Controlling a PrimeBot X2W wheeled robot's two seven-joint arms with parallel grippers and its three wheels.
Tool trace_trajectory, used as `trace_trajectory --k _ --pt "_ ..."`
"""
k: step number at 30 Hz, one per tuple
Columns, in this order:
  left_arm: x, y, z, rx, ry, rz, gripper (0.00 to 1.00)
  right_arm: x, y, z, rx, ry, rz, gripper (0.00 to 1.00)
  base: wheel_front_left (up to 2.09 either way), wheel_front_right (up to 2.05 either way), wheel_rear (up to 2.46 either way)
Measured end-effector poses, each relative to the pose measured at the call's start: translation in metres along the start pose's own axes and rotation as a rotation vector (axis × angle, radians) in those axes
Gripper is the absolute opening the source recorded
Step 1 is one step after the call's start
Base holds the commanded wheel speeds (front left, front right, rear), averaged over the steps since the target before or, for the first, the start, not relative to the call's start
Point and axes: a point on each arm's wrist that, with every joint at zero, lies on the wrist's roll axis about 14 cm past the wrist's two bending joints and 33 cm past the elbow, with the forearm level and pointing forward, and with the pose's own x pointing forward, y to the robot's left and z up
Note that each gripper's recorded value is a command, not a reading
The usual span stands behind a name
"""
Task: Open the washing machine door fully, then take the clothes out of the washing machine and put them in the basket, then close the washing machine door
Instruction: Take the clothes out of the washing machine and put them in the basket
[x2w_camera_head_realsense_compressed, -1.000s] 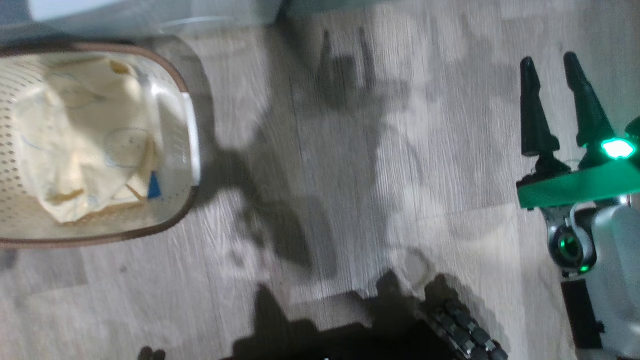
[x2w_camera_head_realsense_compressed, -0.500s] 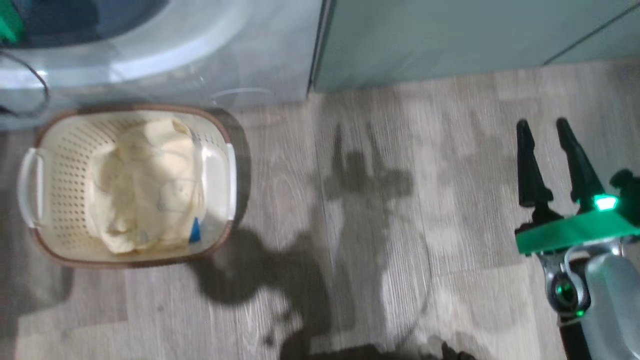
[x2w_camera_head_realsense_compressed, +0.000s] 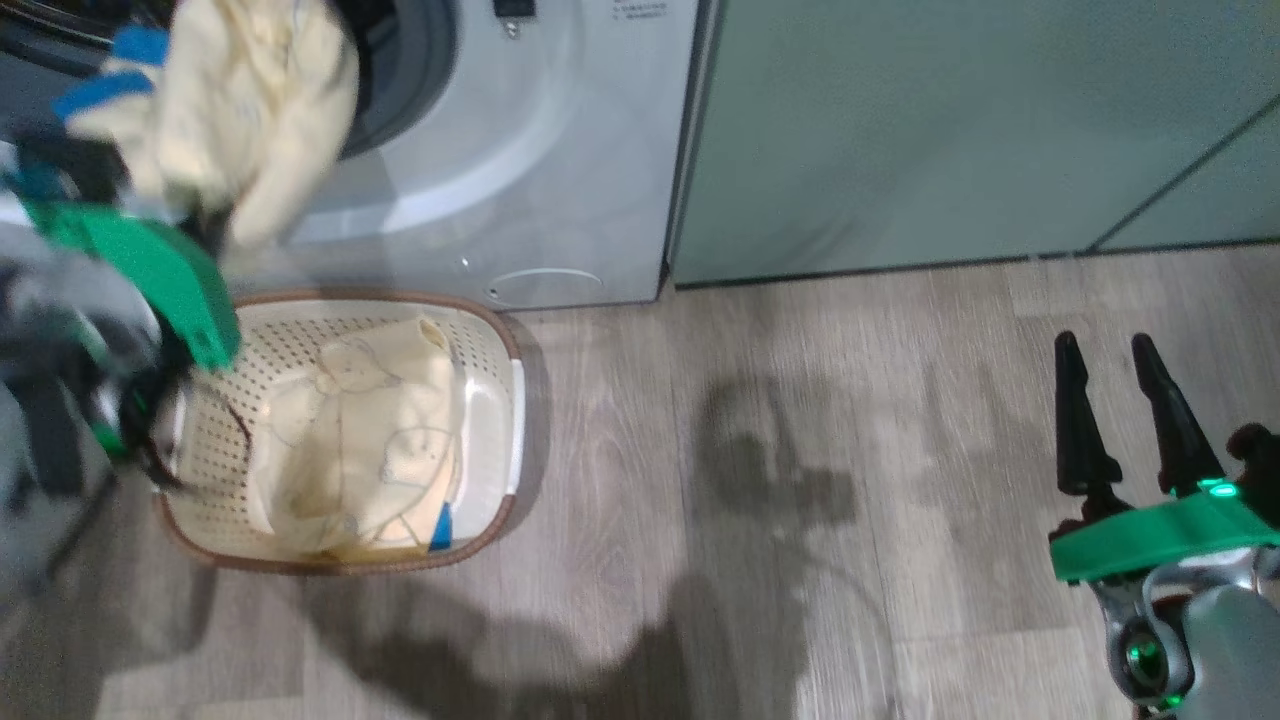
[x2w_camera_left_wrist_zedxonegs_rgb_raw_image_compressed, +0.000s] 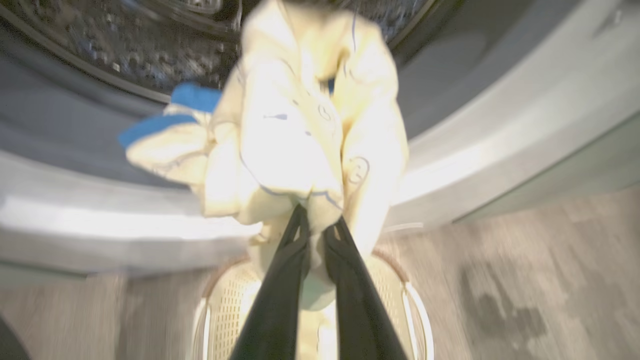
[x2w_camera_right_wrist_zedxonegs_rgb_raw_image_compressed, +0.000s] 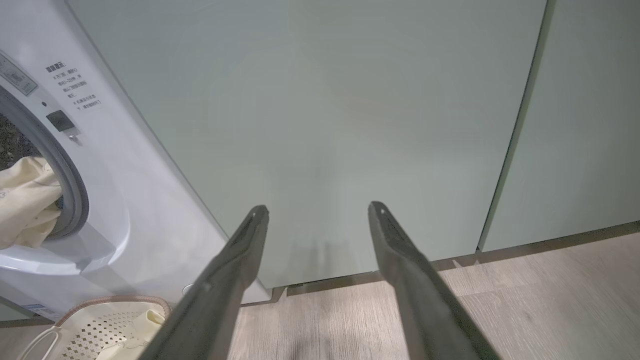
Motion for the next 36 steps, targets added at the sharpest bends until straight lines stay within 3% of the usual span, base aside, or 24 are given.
trace_trajectory --k 13,18,29,36 --pt "-0.054 -0.016 -0.080 0.024 0.098 0.080 0.00 0.000 0.012 0.004 0.000 -0.010 0.044 1.00 0.00 0.00 0.00" --pt "-0.051 -0.026 -0.109 -0.008 0.141 0.076 0.00 0.002 0.011 -0.002 -0.003 0.006 0.041 1.00 0.00 0.00 0.00" --pt "-0.039 -0.015 -0.182 -0.072 0.312 0.098 0.00 0.008 -0.002 -0.015 -0.018 0.042 0.013 1.00 0.00 0.00 0.00" --pt "-0.019 -0.014 -0.205 -0.085 0.376 0.079 0.00 0.018 -0.009 -0.023 -0.029 0.058 -0.001 1.00 0.00 0.00 0.00"
